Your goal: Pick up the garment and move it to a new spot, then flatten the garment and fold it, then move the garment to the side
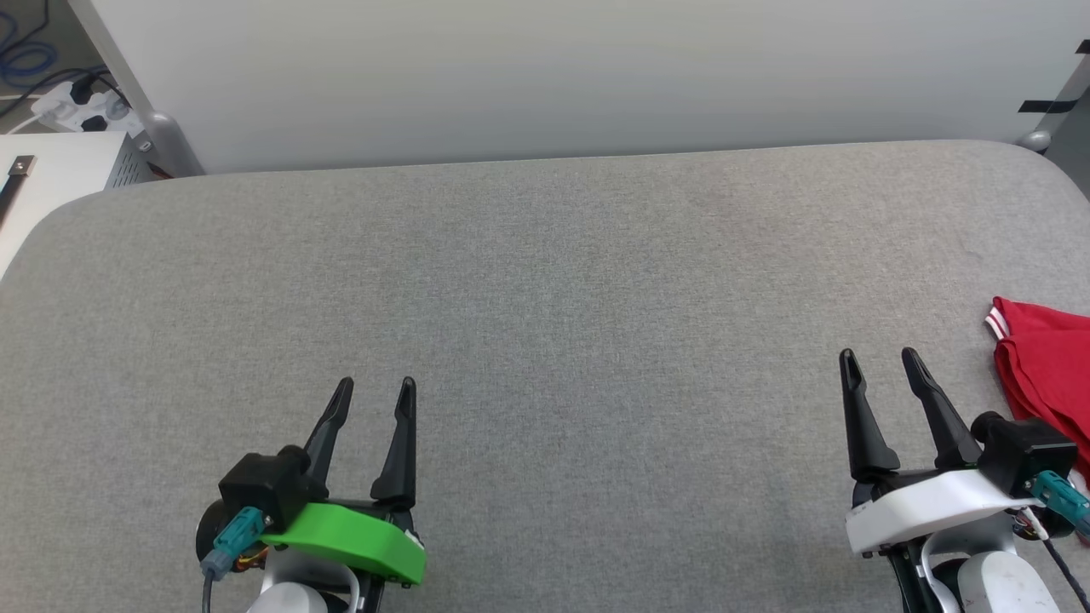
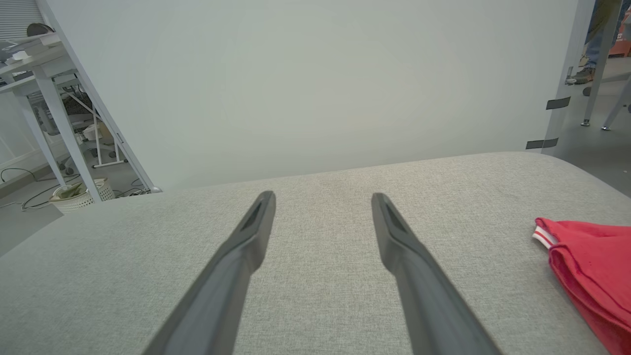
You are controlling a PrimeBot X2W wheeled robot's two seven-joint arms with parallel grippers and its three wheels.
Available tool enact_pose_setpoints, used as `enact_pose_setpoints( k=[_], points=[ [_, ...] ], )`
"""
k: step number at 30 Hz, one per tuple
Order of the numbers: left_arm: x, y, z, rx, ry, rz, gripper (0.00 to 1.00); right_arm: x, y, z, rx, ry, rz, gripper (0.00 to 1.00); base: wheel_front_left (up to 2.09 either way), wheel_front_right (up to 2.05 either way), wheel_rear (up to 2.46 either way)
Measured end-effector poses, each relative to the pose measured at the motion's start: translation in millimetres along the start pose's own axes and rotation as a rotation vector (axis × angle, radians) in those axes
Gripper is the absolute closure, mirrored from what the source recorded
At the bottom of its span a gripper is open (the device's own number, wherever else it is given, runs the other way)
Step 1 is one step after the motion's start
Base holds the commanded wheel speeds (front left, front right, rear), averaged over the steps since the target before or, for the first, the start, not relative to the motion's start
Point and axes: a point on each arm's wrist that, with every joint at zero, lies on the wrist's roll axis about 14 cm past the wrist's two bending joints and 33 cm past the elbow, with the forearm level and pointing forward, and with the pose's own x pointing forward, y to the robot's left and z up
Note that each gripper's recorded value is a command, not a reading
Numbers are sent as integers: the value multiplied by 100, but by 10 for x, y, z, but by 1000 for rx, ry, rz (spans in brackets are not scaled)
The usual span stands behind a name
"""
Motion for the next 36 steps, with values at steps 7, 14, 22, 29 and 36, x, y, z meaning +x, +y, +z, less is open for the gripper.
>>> enact_pose_setpoints(
  k=[7, 14, 22, 29, 36],
  points=[
    [1, 11, -8, 4, 0, 9, 0, 7, 13, -21, 2, 4, 4, 0, 0, 0, 0],
    [-3, 7, -40, 1, 9, 9, 0, 18, 53, -53, 2, 13, 17, 0, 0, 0, 0],
    [-6, -19, -59, -6, 15, 3, 100, 28, 67, -66, 2, 16, 20, 100, 0, 0, 0],
    [-7, -16, -48, 0, 18, 4, 100, 28, 70, -63, -2, 20, 22, 100, 0, 0, 0],
    [-8, -3, -23, 18, 18, 9, 100, 30, 78, -57, -14, 25, 25, 100, 0, 0, 0]
  ],
)
